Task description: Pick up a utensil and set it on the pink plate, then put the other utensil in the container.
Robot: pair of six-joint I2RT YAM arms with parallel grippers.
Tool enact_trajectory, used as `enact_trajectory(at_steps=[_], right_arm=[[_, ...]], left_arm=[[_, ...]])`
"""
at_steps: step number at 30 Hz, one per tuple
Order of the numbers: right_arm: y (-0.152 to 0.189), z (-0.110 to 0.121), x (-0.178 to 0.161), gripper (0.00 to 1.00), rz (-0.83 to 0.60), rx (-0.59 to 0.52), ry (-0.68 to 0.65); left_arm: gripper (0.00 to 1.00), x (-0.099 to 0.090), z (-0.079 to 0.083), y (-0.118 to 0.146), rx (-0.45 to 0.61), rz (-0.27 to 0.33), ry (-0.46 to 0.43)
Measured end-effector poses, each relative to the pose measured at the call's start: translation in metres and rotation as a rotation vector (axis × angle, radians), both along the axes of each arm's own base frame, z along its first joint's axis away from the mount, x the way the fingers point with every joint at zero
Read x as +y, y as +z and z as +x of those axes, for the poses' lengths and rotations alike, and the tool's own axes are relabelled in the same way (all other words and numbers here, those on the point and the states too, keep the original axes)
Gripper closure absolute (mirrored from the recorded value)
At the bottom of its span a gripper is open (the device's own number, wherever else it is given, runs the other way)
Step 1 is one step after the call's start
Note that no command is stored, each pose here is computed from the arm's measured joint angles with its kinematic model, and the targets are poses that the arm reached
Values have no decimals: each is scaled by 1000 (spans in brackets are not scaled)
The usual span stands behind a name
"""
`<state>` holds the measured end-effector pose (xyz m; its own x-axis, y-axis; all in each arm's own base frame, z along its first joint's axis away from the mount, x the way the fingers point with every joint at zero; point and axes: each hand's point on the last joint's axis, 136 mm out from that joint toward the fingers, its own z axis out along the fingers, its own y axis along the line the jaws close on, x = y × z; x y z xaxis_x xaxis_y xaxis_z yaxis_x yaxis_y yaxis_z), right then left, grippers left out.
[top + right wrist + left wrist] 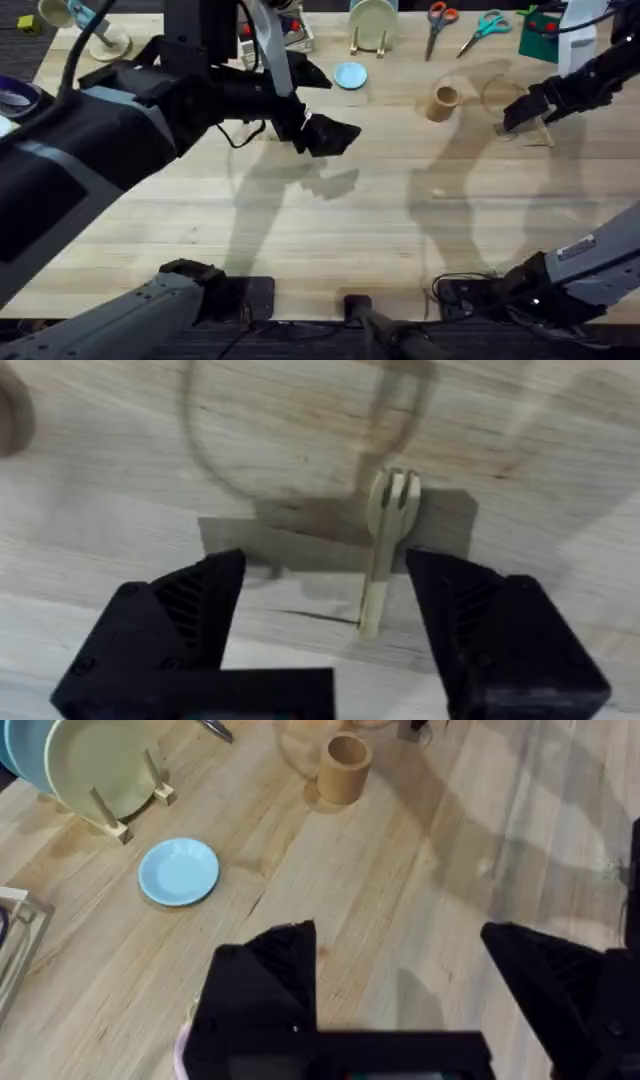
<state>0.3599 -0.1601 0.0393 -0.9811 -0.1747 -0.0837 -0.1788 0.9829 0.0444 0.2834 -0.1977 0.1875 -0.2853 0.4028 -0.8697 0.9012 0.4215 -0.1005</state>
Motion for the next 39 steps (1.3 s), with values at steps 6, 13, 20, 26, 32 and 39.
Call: enact_trajectory(at_steps=[6,13,20,26,32,39], right_arm=[[0,2,-7,334,-25,-8,-6],[-1,-1,-9,862,-24,0,-12],[-1,-1,-8,965,-22,-1,-13],[0,-6,-6,972,-12,16,-13],[8,-9,-4,973,-12,16,-13],[59,12,-7,973,-42,-133,-8]], left_arm=[[5,0,0,0,0,0,0],[5,0,0,0,0,0,0],[5,0,0,0,0,0,0],[5,0,0,0,0,0,0],[5,0,0,0,0,0,0],[5,0,0,0,0,0,0]])
